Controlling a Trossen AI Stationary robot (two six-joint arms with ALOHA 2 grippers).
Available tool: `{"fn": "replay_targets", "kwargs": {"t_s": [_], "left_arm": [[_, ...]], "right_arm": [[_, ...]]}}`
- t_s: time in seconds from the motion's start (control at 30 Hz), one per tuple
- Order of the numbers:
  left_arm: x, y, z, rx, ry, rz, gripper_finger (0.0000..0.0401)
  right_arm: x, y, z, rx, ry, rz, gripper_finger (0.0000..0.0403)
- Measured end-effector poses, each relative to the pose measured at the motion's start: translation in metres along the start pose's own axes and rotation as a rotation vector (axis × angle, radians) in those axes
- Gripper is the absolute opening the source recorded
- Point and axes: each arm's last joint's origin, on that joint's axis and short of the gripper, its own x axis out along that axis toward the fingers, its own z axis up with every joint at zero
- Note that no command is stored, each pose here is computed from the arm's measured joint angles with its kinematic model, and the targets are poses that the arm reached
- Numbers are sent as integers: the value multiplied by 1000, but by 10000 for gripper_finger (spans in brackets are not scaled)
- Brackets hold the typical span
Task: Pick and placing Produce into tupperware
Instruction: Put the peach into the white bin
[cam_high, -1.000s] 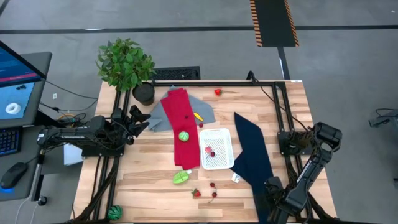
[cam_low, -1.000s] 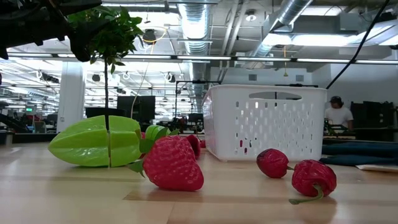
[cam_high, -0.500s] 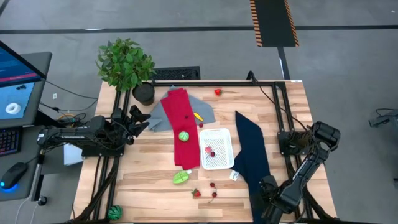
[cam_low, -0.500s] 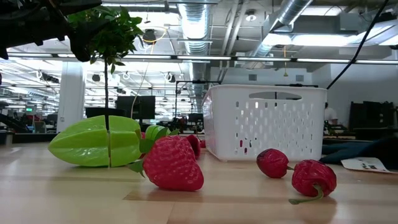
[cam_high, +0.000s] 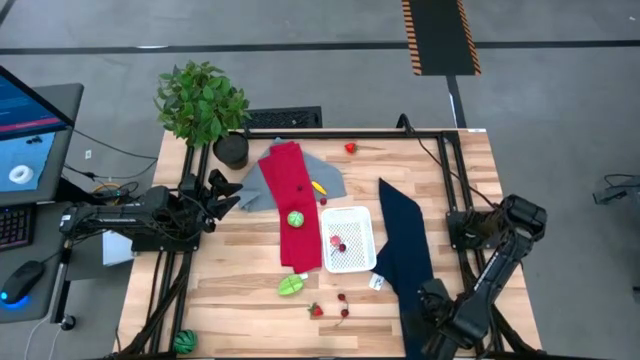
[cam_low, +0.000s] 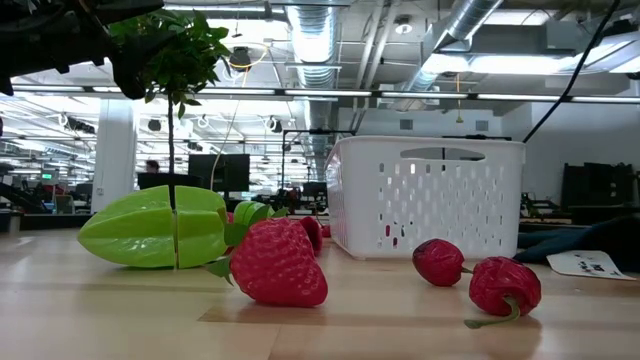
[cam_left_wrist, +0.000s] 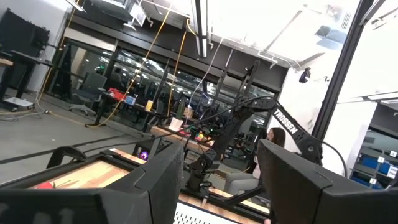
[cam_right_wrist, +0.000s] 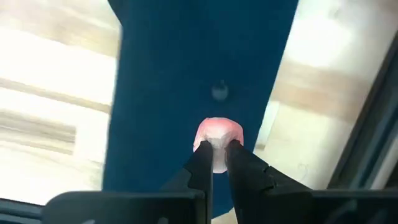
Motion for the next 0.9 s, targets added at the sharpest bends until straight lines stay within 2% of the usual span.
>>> {"fn": "replay_targets", "kwargs": {"t_s": [0.23,0.5,0.7,0.9], "left_arm": [[0,0,0,0,-1,0,196],[0,0,0,0,-1,1,196],[0,0,0,0,0,1,196],[0,0,0,0,0,1,196]], "right_arm": [[-6,18,32,-106,-122,-2,60],[-3,49,96,-226,-224,-18,60],[0,60,134,-269,-254,-51,60],[-7,61,160,-281,-283,-121,60]]}}
